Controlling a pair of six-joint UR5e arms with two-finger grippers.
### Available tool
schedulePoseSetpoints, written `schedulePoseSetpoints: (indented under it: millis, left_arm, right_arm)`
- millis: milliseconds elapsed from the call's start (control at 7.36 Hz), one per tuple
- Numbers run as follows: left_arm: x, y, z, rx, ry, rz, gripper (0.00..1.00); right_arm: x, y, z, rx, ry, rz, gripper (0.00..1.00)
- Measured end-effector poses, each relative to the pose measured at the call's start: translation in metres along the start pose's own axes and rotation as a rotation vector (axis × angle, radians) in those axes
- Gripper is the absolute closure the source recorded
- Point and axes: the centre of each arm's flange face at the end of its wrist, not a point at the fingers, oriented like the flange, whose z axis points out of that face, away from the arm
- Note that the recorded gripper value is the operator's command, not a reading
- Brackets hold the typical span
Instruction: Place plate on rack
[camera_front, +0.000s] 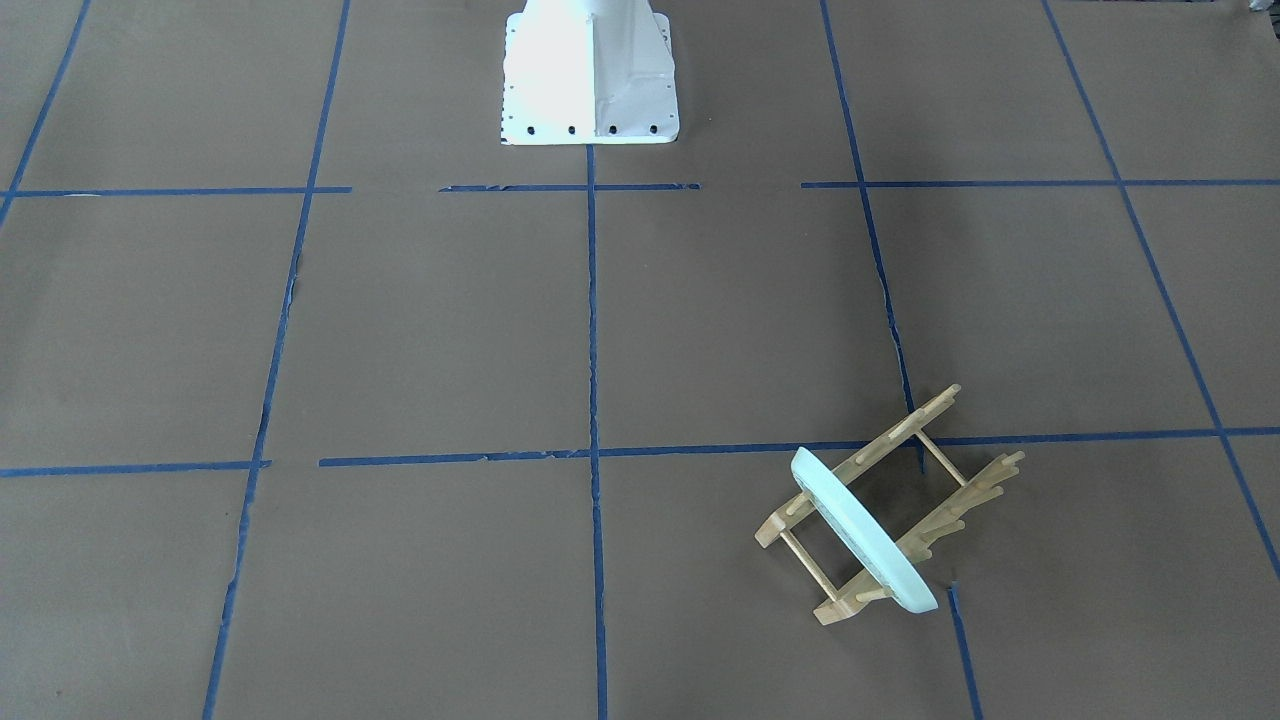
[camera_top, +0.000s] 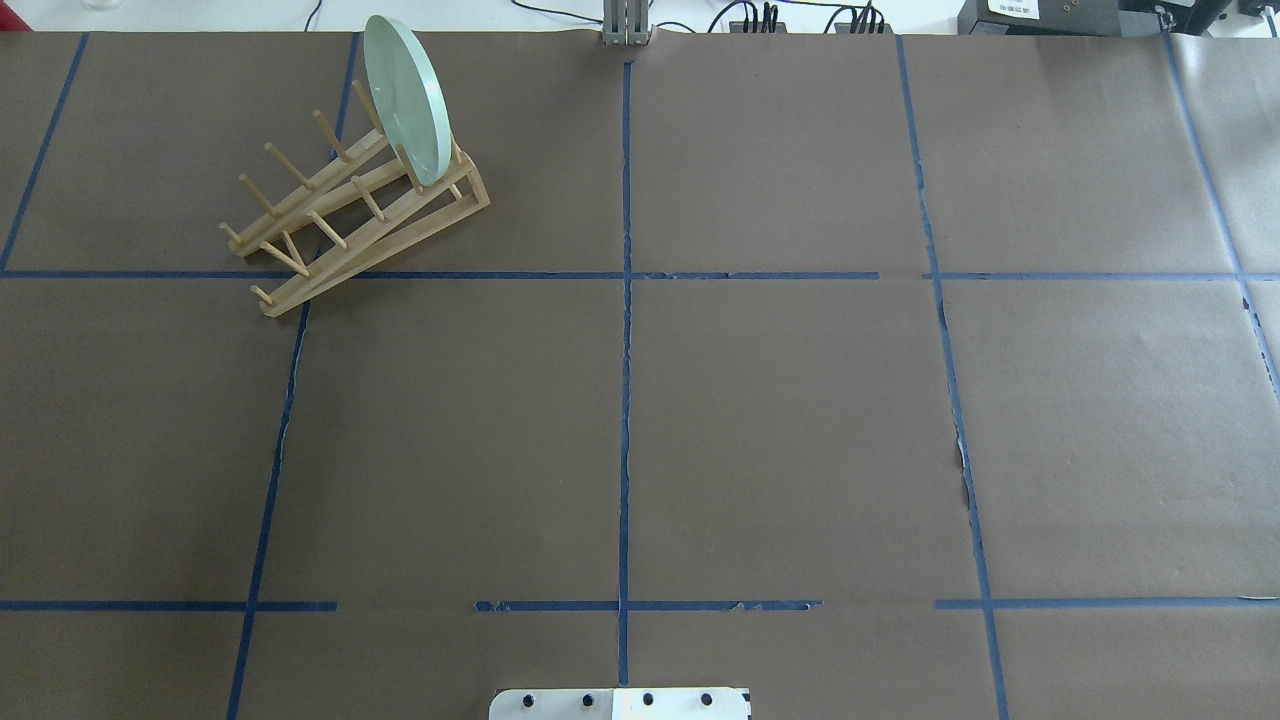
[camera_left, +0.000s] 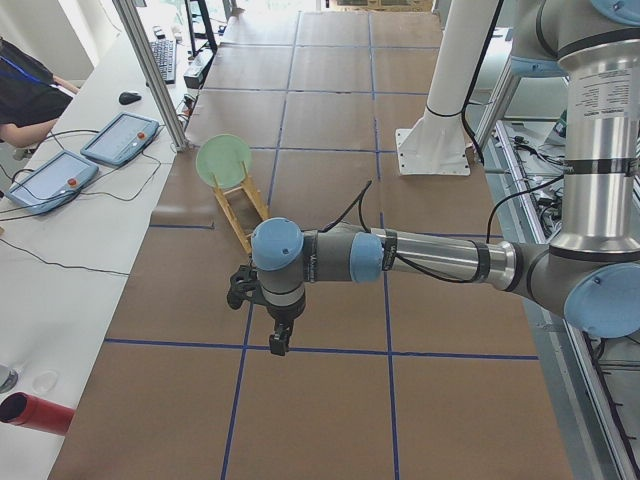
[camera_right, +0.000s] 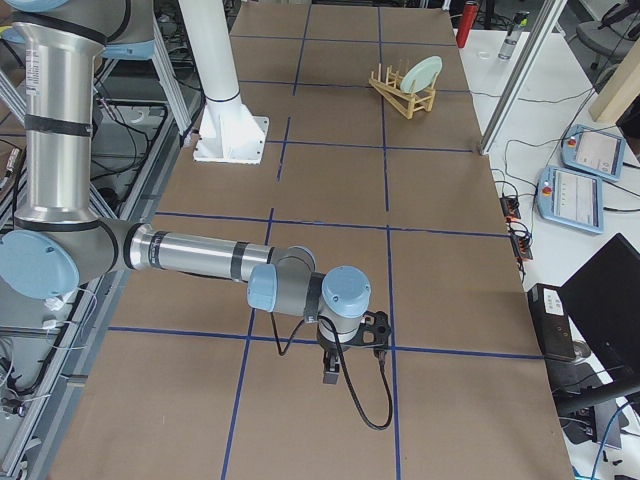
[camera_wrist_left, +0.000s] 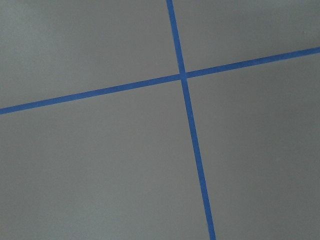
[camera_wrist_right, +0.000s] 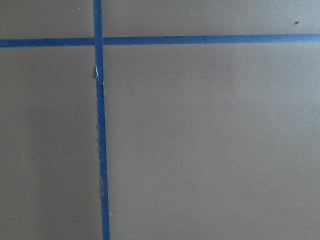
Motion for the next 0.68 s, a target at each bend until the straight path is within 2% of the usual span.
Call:
schedulePoseSetpoints:
  millis: [680]
  left_arm:
    - [-0.0012,0.0004,0.0014,-0.003,0.001,-0.003,0.0]
  right_arm:
    - [0.0001,0.0,0.0,0.0,0.0,0.0,0.0]
